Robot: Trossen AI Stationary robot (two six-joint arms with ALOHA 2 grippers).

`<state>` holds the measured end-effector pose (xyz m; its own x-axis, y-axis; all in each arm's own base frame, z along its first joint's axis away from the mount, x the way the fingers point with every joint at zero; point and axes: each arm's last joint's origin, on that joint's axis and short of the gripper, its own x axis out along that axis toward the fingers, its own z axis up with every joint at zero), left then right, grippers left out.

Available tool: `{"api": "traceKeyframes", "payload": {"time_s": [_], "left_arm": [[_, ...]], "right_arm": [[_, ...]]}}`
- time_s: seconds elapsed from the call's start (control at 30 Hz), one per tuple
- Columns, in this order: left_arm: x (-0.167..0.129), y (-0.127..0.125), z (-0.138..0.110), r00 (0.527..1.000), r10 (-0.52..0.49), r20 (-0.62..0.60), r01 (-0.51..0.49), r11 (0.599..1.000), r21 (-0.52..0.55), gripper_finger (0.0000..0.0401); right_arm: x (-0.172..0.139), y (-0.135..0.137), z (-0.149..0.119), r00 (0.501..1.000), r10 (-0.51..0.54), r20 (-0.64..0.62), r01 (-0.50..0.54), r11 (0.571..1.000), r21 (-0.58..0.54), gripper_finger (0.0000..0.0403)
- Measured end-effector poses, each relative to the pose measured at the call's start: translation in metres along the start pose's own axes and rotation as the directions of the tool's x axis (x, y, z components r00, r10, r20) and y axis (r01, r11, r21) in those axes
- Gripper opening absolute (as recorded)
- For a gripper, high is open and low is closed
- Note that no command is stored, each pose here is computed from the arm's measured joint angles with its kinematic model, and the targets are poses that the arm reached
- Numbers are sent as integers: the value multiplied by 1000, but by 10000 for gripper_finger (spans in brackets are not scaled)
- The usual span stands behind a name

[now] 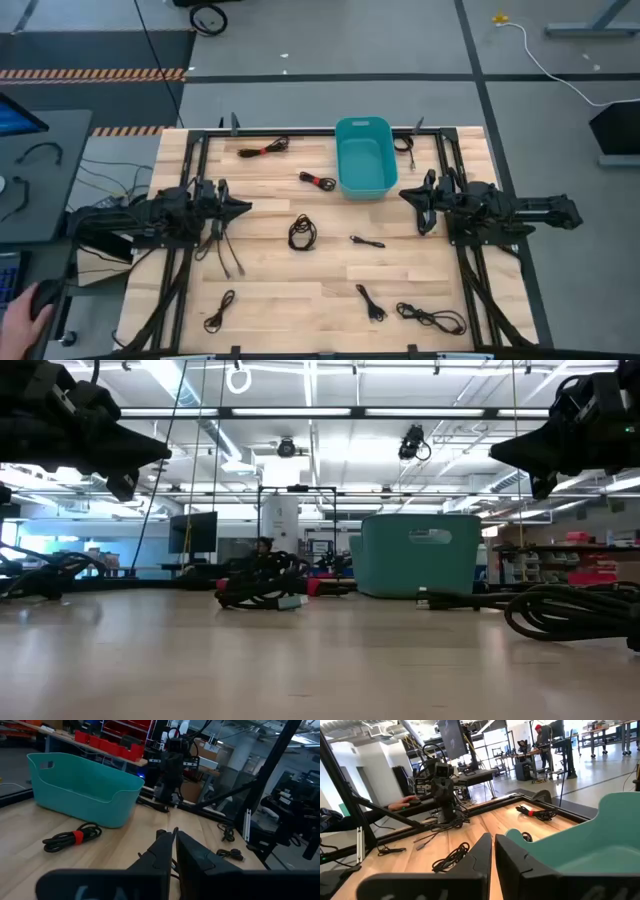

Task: Pick and place USB-C Cables

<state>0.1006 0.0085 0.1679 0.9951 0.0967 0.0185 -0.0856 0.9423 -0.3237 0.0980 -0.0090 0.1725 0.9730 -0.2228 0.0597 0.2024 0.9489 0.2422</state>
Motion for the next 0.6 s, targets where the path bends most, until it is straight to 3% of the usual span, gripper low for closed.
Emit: {"api": "traceKeyframes", "payload": {"time_s": [0.6], "left_arm": [[0, 0, 0, 1000, 0, 0, 0, 1000, 0, 36]], "right_arm": [[0, 0, 0, 1000, 0, 0, 0, 1000, 0, 28]]}}
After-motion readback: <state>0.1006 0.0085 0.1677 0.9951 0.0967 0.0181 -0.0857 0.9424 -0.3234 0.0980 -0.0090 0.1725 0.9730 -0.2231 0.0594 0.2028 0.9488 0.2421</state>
